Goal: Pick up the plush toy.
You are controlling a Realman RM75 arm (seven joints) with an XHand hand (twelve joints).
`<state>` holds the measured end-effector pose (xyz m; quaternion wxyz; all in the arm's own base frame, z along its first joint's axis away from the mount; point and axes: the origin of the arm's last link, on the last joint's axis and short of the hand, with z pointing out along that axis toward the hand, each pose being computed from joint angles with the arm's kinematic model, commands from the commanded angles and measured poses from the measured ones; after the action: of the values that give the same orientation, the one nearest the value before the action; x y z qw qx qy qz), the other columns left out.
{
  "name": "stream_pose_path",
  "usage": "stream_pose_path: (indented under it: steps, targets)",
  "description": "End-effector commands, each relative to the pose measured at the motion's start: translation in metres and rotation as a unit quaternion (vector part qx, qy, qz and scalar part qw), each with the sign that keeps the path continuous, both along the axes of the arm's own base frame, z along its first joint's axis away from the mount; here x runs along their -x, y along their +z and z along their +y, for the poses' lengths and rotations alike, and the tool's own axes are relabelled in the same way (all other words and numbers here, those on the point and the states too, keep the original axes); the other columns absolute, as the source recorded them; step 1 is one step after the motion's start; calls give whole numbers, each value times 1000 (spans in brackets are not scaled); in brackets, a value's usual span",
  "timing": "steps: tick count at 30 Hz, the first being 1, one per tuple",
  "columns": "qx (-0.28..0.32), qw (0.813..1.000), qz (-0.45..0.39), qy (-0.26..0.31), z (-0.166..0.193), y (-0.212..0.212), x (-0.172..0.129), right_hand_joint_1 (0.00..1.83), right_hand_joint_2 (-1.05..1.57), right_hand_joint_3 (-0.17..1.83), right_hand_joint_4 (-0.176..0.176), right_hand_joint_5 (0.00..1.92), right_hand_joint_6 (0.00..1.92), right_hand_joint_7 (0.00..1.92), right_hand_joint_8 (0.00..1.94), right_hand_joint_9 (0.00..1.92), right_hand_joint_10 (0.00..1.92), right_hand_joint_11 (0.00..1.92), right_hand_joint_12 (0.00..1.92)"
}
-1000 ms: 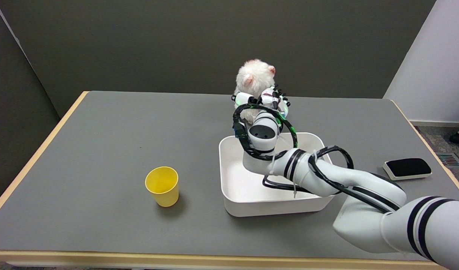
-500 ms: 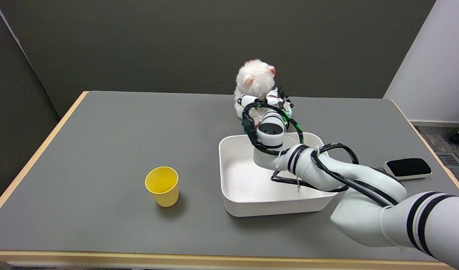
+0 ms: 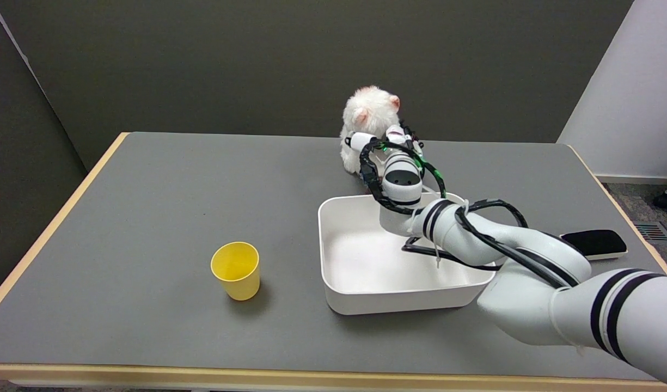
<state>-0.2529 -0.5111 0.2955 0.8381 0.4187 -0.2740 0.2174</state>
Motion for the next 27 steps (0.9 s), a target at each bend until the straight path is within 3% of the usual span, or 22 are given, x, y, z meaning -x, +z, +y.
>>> stream_pose_path:
  steps: [1,6,8,10,12,14,16,18,21,23,25,27]
  targets:
    - [-40,999,13,19,-21,4,-23,388,570,797,-176,-1,-1,-1,-1,-1,-1,-1,728]
    - [-40,999,15,18,-20,4,-22,365,608,798,-176,-1,4,-1,-1,-1,-1,-1,755]
    - [-40,999,21,17,-20,5,-21,354,734,657,-176,-1,39,-1,0,-1,-1,-1,784]
    - [-40,999,33,16,-18,5,-21,332,725,690,-176,-1,116,-1,118,-1,-1,-1,821]
    - [-42,998,46,15,-18,5,-20,415,762,720,-176,73,368,125,391,-1,549,-1,1020]
    - [-41,998,51,15,-16,6,-19,454,737,898,-176,101,505,198,639,101,745,1,1113]
    - [-42,997,57,14,-15,6,-18,628,800,829,-156,131,919,59,1194,269,905,78,1250]
    - [-42,997,61,15,-14,6,-18,708,819,870,-135,170,1220,8,1537,404,994,160,1306]
    - [-37,997,64,18,-12,9,-18,874,1292,332,-137,439,1823,79,1705,491,1299,256,1487]
    - [-35,997,62,21,-9,10,-17,896,1270,360,-141,455,1810,182,1747,500,1436,263,1562]
    - [-33,997,62,24,-7,11,-17,982,1314,263,-39,479,1705,399,1908,525,1498,252,1625]
    - [-29,997,63,25,-4,12,-16,1000,1323,243,-20,480,1683,447,1941,533,1518,247,1648]
